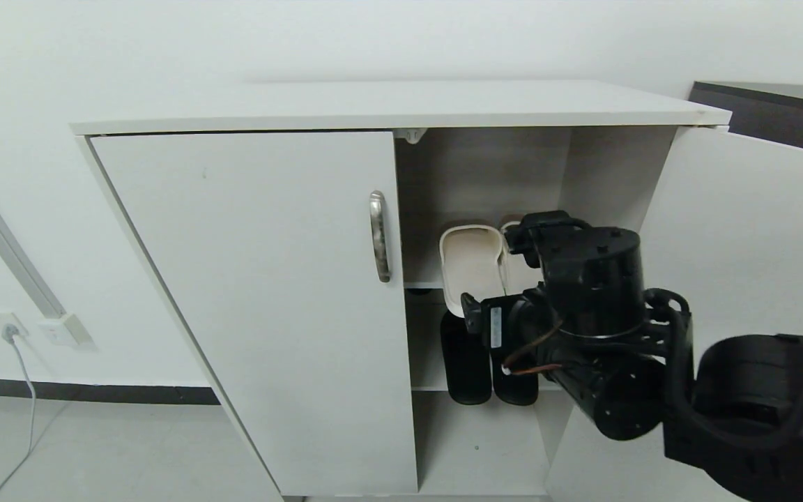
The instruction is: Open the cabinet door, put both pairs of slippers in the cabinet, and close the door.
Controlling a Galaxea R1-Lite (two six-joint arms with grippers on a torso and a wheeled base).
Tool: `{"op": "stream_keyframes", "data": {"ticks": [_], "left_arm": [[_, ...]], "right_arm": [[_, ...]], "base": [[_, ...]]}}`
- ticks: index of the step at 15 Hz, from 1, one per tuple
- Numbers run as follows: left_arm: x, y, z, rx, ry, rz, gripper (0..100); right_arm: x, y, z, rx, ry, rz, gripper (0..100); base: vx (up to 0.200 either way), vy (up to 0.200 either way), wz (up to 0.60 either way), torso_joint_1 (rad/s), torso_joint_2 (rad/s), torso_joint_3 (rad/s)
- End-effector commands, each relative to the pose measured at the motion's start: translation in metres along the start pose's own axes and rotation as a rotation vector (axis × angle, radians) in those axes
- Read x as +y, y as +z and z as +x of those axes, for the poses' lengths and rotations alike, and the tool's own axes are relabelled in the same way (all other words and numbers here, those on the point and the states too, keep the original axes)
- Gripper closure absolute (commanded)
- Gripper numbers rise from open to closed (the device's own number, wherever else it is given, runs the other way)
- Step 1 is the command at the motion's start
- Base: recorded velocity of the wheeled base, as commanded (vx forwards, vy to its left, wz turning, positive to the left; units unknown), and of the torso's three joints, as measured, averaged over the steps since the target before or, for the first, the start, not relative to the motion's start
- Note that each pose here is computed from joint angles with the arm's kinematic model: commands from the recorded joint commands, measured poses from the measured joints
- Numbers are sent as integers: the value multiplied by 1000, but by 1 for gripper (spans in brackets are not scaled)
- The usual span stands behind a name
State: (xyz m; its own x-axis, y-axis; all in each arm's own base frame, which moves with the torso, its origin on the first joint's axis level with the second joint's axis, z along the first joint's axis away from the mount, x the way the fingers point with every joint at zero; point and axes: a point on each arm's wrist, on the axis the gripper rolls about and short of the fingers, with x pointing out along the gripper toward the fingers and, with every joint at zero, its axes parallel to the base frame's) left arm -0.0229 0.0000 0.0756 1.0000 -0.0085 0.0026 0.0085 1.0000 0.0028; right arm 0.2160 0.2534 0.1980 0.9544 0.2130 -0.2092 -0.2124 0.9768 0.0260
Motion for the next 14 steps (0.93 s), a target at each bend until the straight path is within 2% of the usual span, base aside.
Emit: {"op": "stream_keyframes", "data": {"ticks": [1, 2, 14], "left_arm": [[0, 0, 0, 1, -1, 0, 100], [0, 0, 0, 1, 1, -1, 100], [0, 0, 0, 1, 1, -1, 100]], "right_arm": [[-9, -3, -29, -10, 60, 3, 0], [-9, -5, -29, -4, 73, -2, 100], [-4, -13, -28, 16, 84, -12, 100]], "base": [[0, 0, 0, 0, 0, 0], [0, 0, 0, 0, 0, 0], [0, 0, 0, 0, 0, 0]]}}
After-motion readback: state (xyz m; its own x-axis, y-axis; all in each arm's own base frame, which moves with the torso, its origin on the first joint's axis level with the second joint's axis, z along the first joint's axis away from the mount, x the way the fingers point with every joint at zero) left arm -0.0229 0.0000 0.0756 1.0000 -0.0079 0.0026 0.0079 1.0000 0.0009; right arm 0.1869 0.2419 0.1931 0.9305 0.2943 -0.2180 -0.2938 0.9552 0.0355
